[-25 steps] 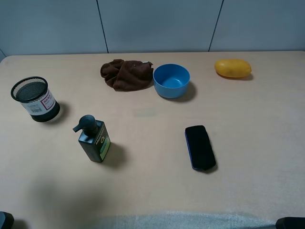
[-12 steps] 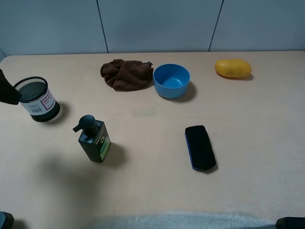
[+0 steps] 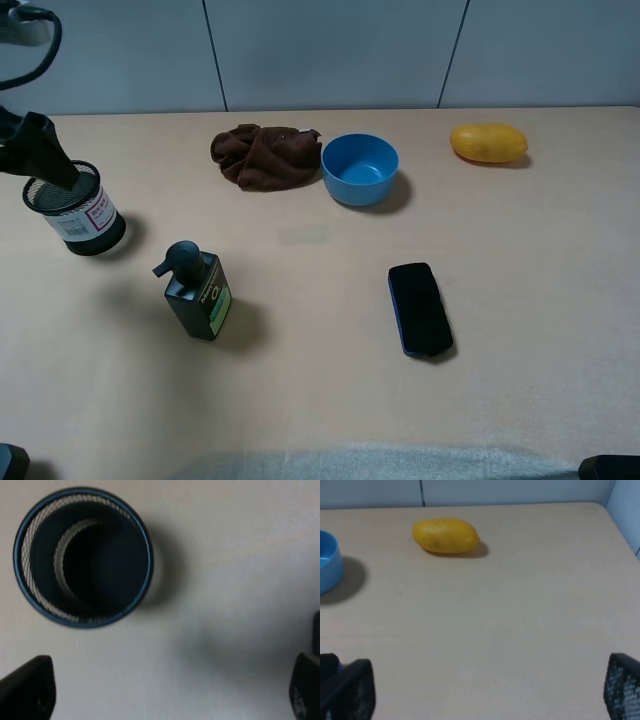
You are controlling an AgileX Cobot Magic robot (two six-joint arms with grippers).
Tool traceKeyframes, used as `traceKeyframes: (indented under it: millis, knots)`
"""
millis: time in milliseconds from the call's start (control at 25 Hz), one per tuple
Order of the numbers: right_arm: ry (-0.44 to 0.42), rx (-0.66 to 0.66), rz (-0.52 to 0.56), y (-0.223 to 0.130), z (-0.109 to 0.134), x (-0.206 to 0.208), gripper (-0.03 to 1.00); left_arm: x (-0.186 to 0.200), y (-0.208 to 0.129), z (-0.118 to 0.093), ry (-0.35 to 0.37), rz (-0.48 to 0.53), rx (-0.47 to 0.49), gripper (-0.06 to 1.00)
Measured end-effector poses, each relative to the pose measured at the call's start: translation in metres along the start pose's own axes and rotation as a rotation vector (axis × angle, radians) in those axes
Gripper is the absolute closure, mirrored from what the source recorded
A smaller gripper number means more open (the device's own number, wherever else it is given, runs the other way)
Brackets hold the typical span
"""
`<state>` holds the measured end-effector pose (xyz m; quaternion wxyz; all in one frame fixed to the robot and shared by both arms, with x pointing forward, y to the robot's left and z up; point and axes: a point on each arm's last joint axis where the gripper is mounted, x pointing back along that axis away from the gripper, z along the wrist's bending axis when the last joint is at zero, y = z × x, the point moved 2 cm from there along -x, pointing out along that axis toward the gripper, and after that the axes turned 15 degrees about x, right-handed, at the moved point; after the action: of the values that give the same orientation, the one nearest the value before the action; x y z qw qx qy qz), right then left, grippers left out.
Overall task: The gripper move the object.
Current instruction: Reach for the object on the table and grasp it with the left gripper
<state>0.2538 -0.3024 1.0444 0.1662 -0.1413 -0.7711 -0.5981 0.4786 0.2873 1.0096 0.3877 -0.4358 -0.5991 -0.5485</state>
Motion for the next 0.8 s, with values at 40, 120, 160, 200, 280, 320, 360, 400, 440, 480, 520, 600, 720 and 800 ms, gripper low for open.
traceKeyframes:
  millis: [40,120,160,200,280,320,360,400,440,480,520,600,720,800]
  knots:
    - [0.0,0.0,0.0,0.0,0.0,0.0,0.27,-0.004,0.003,0.0,0.001,0.001,-0.007,0.0]
    - [0.0,0.0,0.0,0.0,0.0,0.0,0.27,-0.013,0.007,0.001,0.003,0.008,-0.017,0.0]
    - [0.0,0.0,0.0,0.0,0.0,0.0,0.27,-0.017,0.008,0.002,0.004,0.01,-0.019,0.0]
    - [0.0,0.0,0.0,0.0,0.0,0.0,0.27,-0.021,0.01,0.002,0.005,0.011,-0.023,0.0]
    - [0.0,0.0,0.0,0.0,0.0,0.0,0.27,-0.03,0.013,0.003,0.007,0.013,-0.032,0.0]
    - [0.0,0.0,0.0,0.0,0.0,0.0,0.27,-0.034,0.015,0.004,0.008,0.015,-0.036,0.0]
    - [0.0,0.0,0.0,0.0,0.0,0.0,0.27,-0.04,0.016,0.004,0.009,0.02,-0.039,0.0]
    - [0.0,0.0,0.0,0.0,0.0,0.0,0.27,-0.045,0.018,0.005,0.01,0.024,-0.044,0.0]
    - [0.0,0.0,0.0,0.0,0.0,0.0,0.27,-0.05,0.019,0.005,0.011,0.026,-0.046,0.0]
    - [0.0,0.0,0.0,0.0,0.0,0.0,0.27,-0.055,0.02,0.006,0.012,0.031,-0.046,0.0]
    - [0.0,0.0,0.0,0.0,0.0,0.0,0.27,-0.061,0.021,0.006,0.013,0.039,-0.048,0.0]
    - [0.0,0.0,0.0,0.0,0.0,0.0,0.27,-0.071,0.023,0.007,0.016,0.045,-0.049,0.0]
    - [0.0,0.0,0.0,0.0,0.0,0.0,0.27,-0.087,0.025,0.009,0.019,0.06,-0.053,0.0]
    - [0.0,0.0,0.0,0.0,0.0,0.0,0.27,-0.097,0.025,0.008,0.02,0.067,-0.056,0.0]
